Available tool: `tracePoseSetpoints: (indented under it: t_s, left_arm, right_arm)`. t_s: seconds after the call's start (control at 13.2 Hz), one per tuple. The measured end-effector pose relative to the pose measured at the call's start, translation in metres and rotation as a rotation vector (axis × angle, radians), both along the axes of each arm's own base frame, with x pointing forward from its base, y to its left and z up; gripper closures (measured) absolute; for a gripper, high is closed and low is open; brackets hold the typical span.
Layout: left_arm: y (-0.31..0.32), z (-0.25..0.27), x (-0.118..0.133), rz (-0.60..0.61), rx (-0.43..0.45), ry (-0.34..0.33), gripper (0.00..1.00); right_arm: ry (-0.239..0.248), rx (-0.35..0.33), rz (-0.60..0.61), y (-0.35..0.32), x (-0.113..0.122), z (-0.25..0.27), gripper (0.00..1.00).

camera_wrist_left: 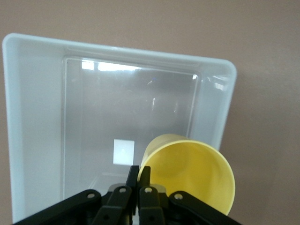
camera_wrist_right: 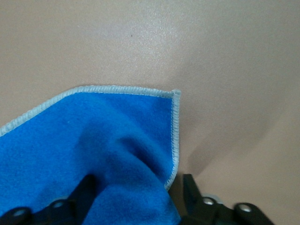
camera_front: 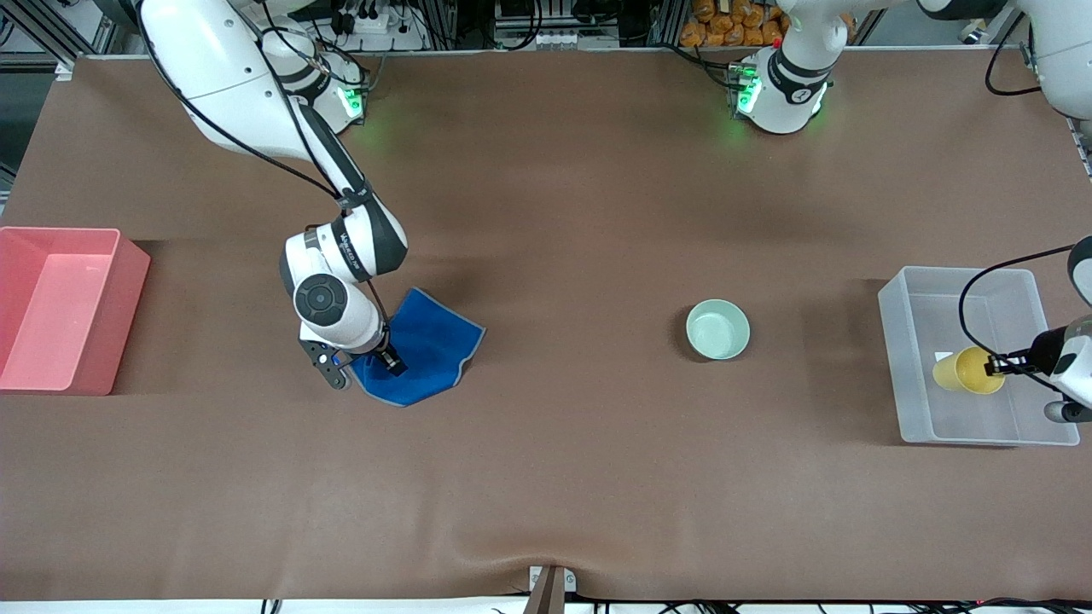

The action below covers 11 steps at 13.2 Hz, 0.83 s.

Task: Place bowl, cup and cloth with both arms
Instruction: 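Place the cup in the clear bin while the right gripper lifts the cloth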

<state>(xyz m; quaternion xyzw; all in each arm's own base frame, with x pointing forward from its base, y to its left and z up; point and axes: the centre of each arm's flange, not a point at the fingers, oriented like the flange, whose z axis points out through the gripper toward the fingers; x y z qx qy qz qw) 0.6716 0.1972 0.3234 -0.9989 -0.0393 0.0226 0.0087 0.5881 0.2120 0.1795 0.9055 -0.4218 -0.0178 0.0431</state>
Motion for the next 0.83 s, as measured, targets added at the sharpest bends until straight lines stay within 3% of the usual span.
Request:
tracePoseSetpoints:
  t_s: [0.53, 0.83]
  left_arm:
    - [0.0, -0.047, 0.014, 0.013, -0.002, -0.06, 0.97]
    - [0.001, -0.053, 0.015, -0.005, 0.004, -0.071, 0.97]
  right_arm:
    - [-0.035, 0.004, -0.017, -0.01, 0.009, 0.004, 0.97]
    - [-0.094, 0.0, -0.052, -0.032, 0.027, 0.042, 0.98]
